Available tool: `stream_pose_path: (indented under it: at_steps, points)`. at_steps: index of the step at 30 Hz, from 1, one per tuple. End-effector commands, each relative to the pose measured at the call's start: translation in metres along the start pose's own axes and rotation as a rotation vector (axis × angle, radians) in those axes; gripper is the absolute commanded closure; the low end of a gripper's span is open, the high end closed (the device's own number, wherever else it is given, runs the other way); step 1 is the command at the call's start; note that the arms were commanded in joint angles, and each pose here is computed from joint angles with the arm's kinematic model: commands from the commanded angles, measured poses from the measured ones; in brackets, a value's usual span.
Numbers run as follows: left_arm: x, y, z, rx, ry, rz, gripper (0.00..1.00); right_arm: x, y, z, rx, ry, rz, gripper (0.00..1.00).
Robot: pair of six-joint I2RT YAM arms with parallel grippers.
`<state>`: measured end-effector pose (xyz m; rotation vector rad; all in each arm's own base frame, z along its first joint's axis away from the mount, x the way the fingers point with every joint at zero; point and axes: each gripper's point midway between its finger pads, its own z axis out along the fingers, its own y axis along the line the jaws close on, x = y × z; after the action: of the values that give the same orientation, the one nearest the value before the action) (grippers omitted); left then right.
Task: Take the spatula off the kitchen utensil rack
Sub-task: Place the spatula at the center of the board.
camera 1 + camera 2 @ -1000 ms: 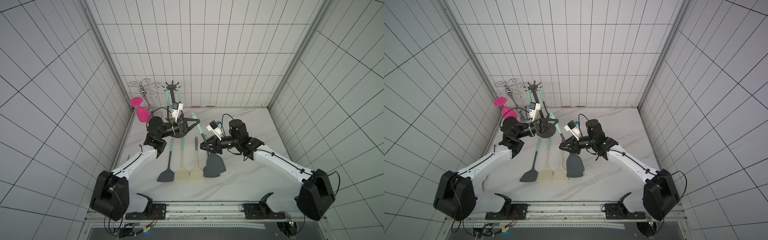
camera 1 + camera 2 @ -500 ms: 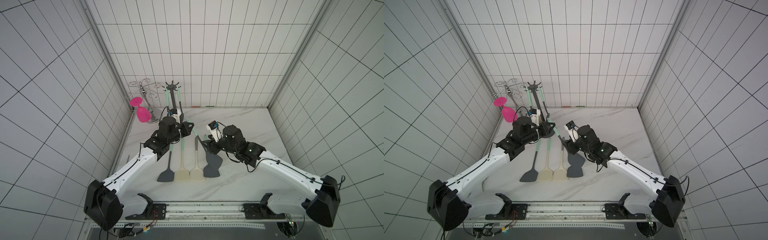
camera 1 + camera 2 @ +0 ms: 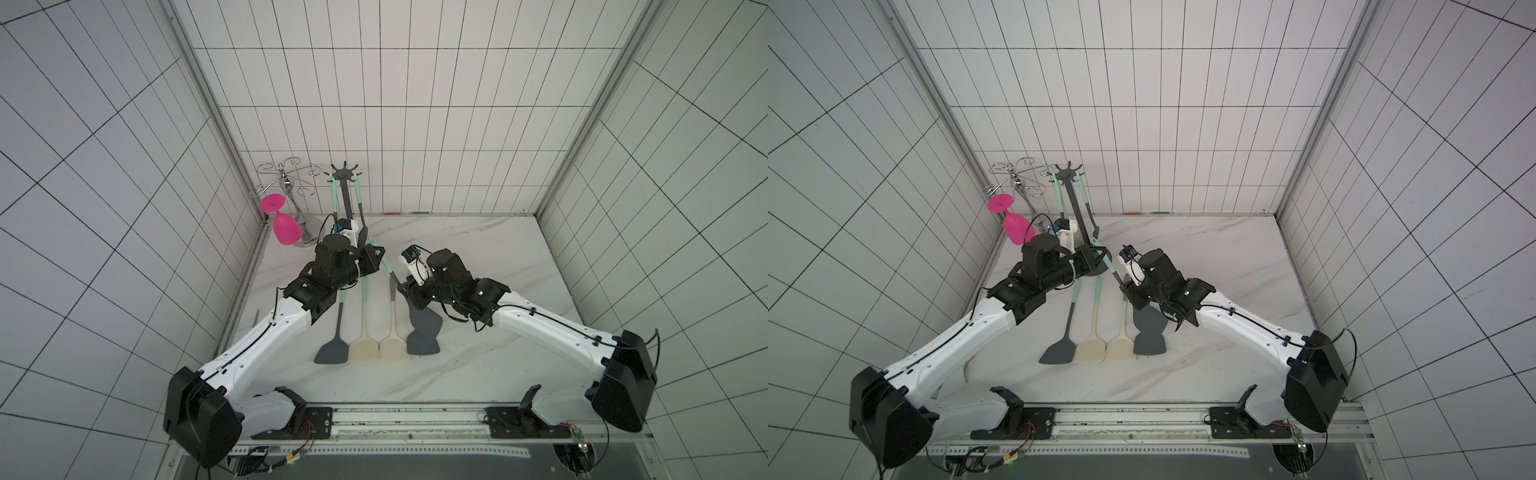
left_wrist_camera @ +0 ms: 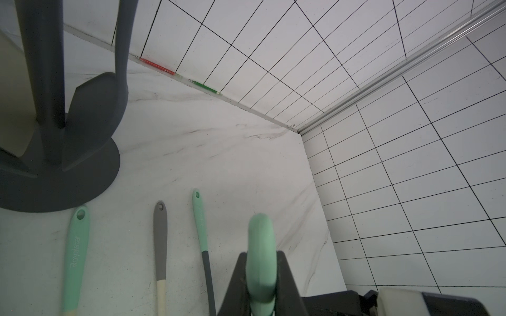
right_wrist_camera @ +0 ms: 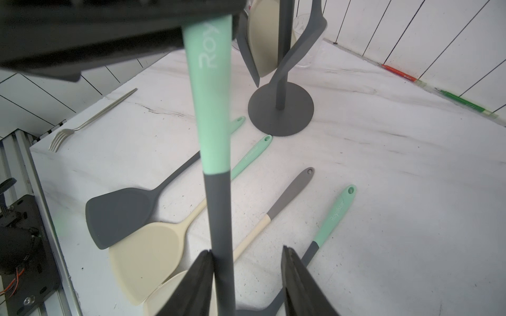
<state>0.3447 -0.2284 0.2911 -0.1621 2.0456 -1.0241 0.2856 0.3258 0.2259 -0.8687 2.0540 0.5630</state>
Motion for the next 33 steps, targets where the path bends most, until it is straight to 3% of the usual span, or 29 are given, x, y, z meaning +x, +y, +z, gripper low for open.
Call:
stream_pose_path:
  at_steps: [1,3,7,12,15,17,21,26,33]
  points:
    - [-0.002,-0.011,-0.005,0.042,-0.008,0.002,1.00,-0.006,0.017,0.004,-0.082,0.005,-0.010,0.56]
    - [-0.001,-0.012,-0.006,0.048,-0.005,0.001,1.00,-0.004,0.017,0.007,-0.086,0.016,-0.003,0.64]
    - [-0.001,-0.011,-0.010,0.048,-0.008,0.009,1.00,-0.003,0.011,0.006,-0.052,0.017,0.001,1.00]
    - [-0.001,-0.009,-0.014,0.043,-0.019,0.038,0.99,-0.006,-0.004,-0.004,0.026,0.000,0.014,1.00]
    - [-0.004,-0.003,-0.018,0.013,-0.043,0.068,0.71,-0.003,-0.023,-0.013,0.077,-0.004,0.065,1.00]
    - [-0.008,0.004,-0.024,-0.027,-0.066,0.089,0.62,0.003,-0.043,-0.021,0.129,0.000,0.114,1.00]
    - [-0.018,0.019,-0.037,-0.099,-0.108,0.106,0.58,0.025,-0.098,-0.039,0.307,0.034,0.254,1.00]
    - [-0.022,0.038,-0.045,-0.147,-0.126,0.095,0.57,0.075,-0.154,-0.050,0.522,0.169,0.436,1.00]
    - [-0.014,0.054,-0.040,-0.171,-0.096,0.073,0.57,0.140,-0.164,-0.026,0.574,0.346,0.630,1.00]
